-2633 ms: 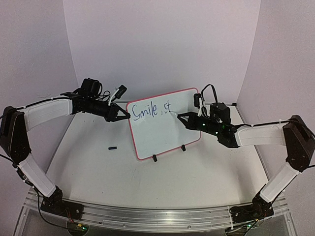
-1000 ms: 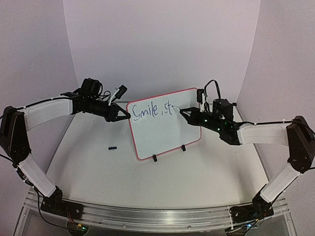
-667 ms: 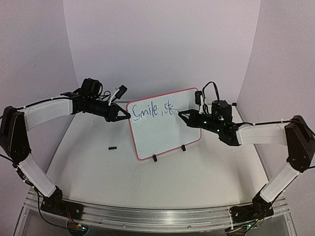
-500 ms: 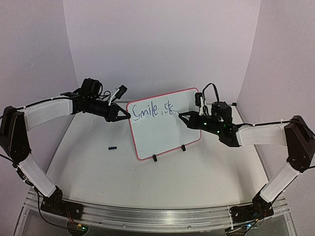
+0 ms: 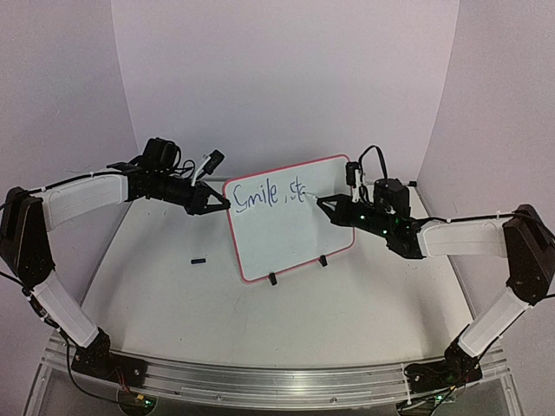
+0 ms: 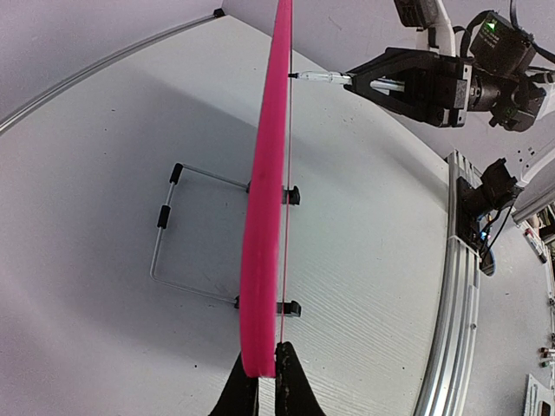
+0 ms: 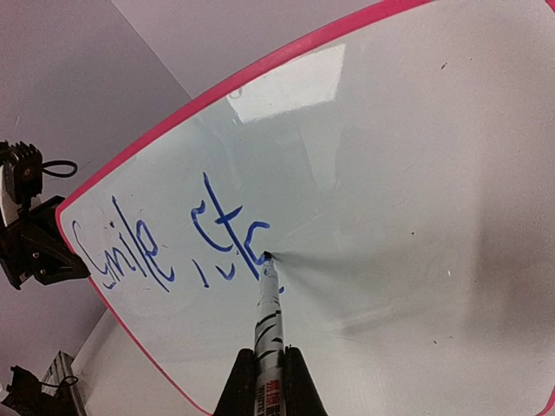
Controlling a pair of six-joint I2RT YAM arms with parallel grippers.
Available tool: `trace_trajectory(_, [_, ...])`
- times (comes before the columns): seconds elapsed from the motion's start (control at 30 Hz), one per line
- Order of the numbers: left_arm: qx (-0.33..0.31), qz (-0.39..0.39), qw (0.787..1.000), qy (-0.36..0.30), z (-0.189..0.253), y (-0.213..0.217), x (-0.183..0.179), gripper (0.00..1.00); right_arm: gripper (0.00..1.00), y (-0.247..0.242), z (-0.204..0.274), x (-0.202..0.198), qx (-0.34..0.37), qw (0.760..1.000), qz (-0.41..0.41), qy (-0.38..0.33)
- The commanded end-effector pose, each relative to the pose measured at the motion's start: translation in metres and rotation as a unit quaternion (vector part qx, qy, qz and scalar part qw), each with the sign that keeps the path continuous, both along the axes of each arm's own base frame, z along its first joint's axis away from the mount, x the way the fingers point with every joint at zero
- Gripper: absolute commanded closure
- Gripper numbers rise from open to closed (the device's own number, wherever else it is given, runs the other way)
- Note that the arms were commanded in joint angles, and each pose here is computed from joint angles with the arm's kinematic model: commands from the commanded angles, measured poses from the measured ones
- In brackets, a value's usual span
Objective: Write a sentence on the whiteboard
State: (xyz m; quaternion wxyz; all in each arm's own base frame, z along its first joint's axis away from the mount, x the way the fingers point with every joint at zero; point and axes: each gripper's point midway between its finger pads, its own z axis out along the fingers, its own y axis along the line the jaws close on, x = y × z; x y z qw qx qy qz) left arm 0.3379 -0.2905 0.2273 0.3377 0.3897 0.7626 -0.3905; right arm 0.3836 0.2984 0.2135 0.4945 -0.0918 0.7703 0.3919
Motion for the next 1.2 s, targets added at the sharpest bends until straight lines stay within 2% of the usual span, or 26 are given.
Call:
trace_trajectory(0.0, [0.050, -0.013, 0.998, 0.037, -0.033, -0.001, -0.014, 1.00, 1.00, -0.005, 0.040, 0.007, 0.017, 0.999, -0.017, -0.048])
trace_trajectory(0.37, [0.051, -0.014, 0.998, 0.038, -0.034, -0.002, -0.014, 1.00, 1.00, -0.005, 0.048, 0.008, 0.018, 0.998, -0.018, -0.058])
trace_trajectory(1.17, [0.051, -0.014, 0.998, 0.036, -0.033, -0.001, -0.014, 1.00, 1.00, -0.009, 0.007, 0.002, 0.004, 1.000, -0.021, -0.012])
